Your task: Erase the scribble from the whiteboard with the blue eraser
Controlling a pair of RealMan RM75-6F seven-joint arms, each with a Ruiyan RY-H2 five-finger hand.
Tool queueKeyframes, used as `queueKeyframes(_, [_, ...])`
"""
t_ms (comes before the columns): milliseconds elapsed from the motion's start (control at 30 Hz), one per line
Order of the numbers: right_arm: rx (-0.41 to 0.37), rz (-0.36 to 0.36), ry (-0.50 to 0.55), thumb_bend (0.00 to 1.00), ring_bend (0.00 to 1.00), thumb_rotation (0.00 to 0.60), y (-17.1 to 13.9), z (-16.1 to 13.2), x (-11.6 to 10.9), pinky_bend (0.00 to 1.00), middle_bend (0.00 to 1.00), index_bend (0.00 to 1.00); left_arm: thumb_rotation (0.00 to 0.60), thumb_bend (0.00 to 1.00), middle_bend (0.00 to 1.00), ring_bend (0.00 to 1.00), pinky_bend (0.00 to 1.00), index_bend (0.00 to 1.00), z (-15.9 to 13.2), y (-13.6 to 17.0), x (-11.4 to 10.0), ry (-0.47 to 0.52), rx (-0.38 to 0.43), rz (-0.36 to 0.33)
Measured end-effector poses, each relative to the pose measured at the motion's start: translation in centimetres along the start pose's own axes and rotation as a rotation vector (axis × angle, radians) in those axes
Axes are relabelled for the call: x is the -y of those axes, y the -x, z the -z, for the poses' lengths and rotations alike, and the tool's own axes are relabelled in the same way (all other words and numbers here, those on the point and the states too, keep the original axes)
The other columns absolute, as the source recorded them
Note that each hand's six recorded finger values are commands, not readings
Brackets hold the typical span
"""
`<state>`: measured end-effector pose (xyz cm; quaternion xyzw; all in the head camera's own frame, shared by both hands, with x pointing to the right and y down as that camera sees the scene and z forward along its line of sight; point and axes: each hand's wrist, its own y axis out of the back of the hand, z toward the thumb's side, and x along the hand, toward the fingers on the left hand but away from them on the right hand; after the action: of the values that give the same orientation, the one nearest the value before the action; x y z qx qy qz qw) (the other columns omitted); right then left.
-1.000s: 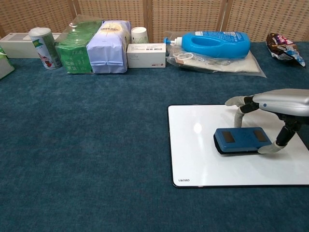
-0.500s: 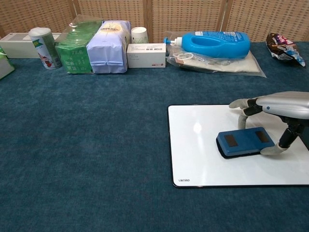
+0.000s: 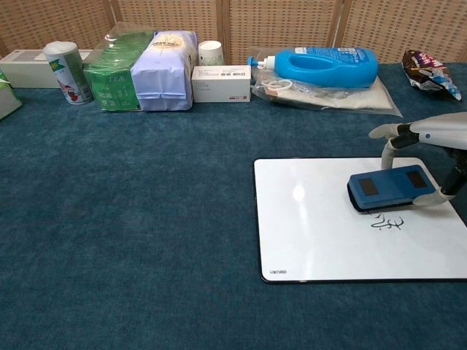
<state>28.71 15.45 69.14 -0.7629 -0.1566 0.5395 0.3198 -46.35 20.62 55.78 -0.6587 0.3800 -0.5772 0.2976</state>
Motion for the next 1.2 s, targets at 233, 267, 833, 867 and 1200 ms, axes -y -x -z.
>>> queueKeyframes(233, [-0.030, -0.027, 0.018, 0.26, 0.00, 0.600, -0.2, -1.7, 0.9, 0.00, 0.03, 0.80, 0.600, 0.17, 0.13, 0.16, 0.00, 0.24, 0.1, 0.0, 0.1, -0.001, -0.002, 0.003])
queueKeyframes(267, [-0.036, -0.032, 0.020, 0.26, 0.00, 0.600, -0.2, -2.1, 1.1, 0.00, 0.03, 0.80, 0.600, 0.17, 0.13, 0.16, 0.00, 0.24, 0.2, 0.0, 0.1, 0.000, -0.003, 0.003])
queueKeyframes(833, [-0.027, -0.055, 0.024, 0.27, 0.00, 0.600, -0.9, -2.0, 2.3, 0.00, 0.04, 0.80, 0.600, 0.17, 0.13, 0.16, 0.00, 0.24, 0.3, 0.0, 0.0, 0.003, -0.001, 0.000])
queueKeyframes(867, [-0.021, -0.054, 0.024, 0.27, 0.00, 0.600, -1.0, -1.8, 2.3, 0.00, 0.04, 0.80, 0.600, 0.17, 0.13, 0.16, 0.00, 0.24, 0.3, 0.0, 0.0, 0.003, 0.000, 0.000])
queueKeyframes(1200, [0.032, -0.035, 0.026, 0.27, 0.00, 0.600, -2.3, 0.3, 1.6, 0.00, 0.04, 0.80, 0.600, 0.17, 0.13, 0.16, 0.00, 0.24, -0.1, -0.2, 0.1, 0.002, 0.008, 0.002])
